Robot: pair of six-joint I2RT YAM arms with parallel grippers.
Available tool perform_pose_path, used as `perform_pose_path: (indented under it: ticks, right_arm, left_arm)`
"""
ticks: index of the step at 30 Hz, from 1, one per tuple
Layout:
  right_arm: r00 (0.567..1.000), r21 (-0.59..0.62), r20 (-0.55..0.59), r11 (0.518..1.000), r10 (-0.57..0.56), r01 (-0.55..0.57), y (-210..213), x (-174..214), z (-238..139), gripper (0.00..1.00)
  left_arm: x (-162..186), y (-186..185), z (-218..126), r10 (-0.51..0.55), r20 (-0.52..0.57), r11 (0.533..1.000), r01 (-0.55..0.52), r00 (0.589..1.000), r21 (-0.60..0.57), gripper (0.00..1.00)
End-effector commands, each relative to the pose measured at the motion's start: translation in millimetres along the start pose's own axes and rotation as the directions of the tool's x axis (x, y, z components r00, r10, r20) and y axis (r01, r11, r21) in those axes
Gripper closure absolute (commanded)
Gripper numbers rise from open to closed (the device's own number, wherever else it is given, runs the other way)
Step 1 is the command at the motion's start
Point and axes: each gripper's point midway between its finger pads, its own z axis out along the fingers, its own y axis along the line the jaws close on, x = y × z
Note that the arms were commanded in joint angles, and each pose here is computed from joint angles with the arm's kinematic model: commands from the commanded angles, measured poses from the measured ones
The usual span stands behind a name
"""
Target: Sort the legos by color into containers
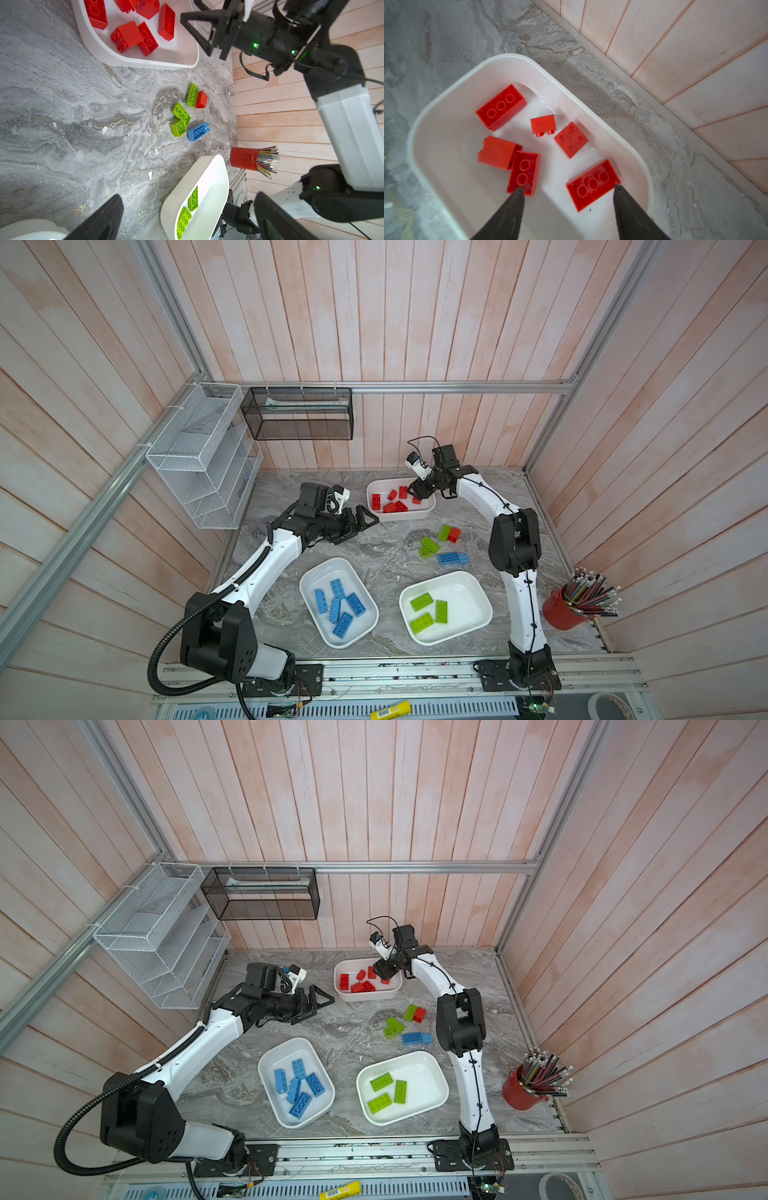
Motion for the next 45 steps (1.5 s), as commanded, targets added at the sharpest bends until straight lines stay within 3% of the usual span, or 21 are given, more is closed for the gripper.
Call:
perform_pose_path:
  ticks: [1, 9, 16, 20, 27, 45]
  right_arm:
    - [0.991, -0.036, 0.022, 0.991, 0.128, -0.127, 29.2, -8.5, -52.5, 0.32]
    - [0.914, 0.006, -0.061, 0.916, 0.401, -0.402, 108.2, 61.5, -112.2, 0.32]
    - [0.835, 0.011, -0.225, 0.858, 0.502, -0.513, 169.4, 139.0, -123.9, 0.32]
    - [0.817, 0.048, -0.28, 0.857, 0.504, -0.513, 177.6, 173.1, -117.5, 0.33]
    - [0.807, 0.096, -0.347, 0.874, 0.478, -0.477, 170.9, 191.8, -93.5, 0.33]
    - [0.835, 0.248, -0.328, 0.893, 0.442, -0.375, 127.0, 195.6, -38.8, 0.39]
  left_arm:
    - [-8.0, -4.1, -2.7, 0.013, 0.014, 1.0, -0.013, 1.0, 0.002, 0.0]
    - [-5.0, 0.7, -2.7, 0.012, 0.004, 1.0, -0.012, 1.0, -0.006, 0.0]
    - [-1.7, 3.9, -1.7, 0.013, -0.006, 1.0, -0.013, 1.0, -0.006, 0.0]
    - [1.5, 6.2, -2.4, 0.015, -0.009, 1.0, -0.015, 1.0, -0.011, 0.0]
    - [5.0, 9.8, -2.8, 0.019, -0.013, 1.0, -0.02, 1.0, -0.018, 0.0]
    - [4.9, 13.6, -3.2, 0.02, -0.005, 1.0, -0.02, 1.0, -0.019, 0.0]
